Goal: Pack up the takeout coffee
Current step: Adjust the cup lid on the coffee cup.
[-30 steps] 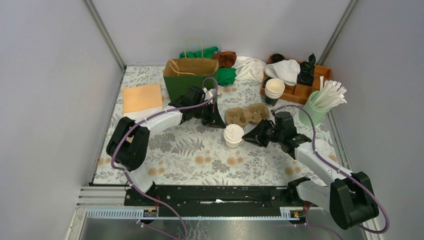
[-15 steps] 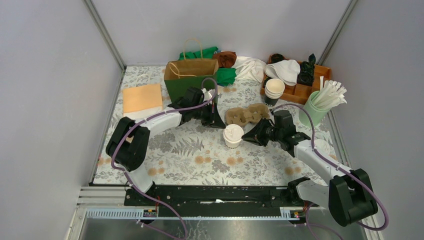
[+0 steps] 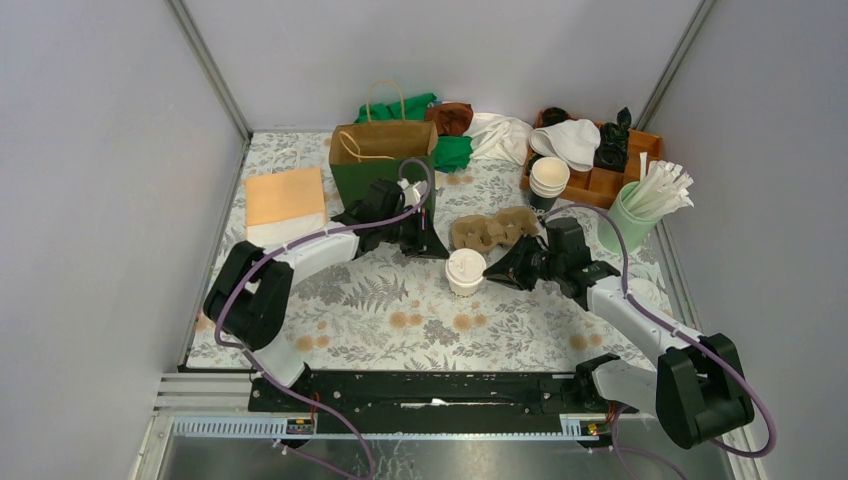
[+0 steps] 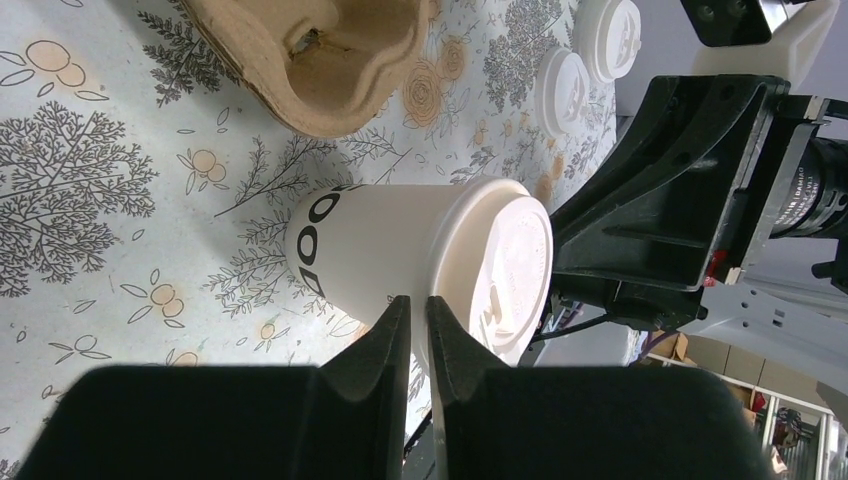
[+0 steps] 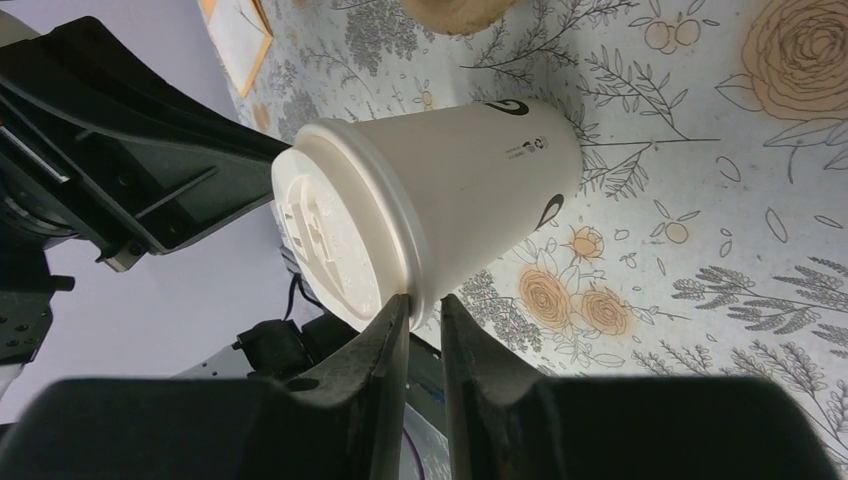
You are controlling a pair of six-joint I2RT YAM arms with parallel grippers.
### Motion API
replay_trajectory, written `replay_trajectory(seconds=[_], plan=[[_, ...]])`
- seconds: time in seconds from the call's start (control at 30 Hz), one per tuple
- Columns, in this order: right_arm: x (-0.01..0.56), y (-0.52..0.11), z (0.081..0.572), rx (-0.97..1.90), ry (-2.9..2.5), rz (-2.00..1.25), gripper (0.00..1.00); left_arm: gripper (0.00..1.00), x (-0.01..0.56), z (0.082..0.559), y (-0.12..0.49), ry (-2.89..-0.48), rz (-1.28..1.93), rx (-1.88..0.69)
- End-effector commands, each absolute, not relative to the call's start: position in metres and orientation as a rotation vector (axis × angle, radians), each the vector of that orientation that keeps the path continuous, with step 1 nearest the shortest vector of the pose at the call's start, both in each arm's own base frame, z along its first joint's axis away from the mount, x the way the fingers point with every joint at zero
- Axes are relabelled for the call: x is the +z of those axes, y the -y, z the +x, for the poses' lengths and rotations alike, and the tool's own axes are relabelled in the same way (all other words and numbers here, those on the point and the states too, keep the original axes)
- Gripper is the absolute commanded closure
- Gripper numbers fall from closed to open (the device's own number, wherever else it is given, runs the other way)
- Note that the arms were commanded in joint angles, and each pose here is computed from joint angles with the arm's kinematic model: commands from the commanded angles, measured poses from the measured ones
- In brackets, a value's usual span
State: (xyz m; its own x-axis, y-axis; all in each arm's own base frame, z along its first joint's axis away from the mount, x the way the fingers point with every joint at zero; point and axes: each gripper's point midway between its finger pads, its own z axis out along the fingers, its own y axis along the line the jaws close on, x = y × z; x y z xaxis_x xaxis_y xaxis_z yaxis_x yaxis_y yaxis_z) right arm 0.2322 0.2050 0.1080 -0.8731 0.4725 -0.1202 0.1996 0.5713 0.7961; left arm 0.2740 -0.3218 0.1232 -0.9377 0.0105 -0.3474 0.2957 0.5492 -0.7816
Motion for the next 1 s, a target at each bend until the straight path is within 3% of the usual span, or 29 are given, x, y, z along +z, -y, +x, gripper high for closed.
replay_trajectory(seconds=[0.0, 0.4, 0.57, 0.8, 0.9, 0.97], plan=[[0.085, -0.19, 0.22, 1.01, -2.62, 0.547, 0.75, 0.86, 0.11, 0.258, 0.316, -2.566, 0.25, -1.264], [0.162, -0.179, 0.257, 0.818, -2.533, 0.271, 0.5, 0.74, 0.181, 0.27, 0.311, -2.471, 0.22, -1.191], [0.194, -0.175, 0.273, 0.764, -2.458, 0.182, 0.33, 0.69, 0.238, 0.259, 0.277, -2.406, 0.193, -1.031], [0.238, -0.182, 0.311, 0.707, -2.386, 0.157, 0.14, 0.49, 0.322, 0.299, 0.179, -2.302, -0.05, -0.595], [0.248, -0.185, 0.321, 0.698, -2.357, 0.138, 0.02, 0.37, 0.361, 0.322, 0.141, -2.167, -0.188, -0.515], [0.25, -0.188, 0.324, 0.698, -2.357, 0.127, 0.0, 0.33, 0.378, 0.338, 0.116, -2.102, -0.271, -0.484]])
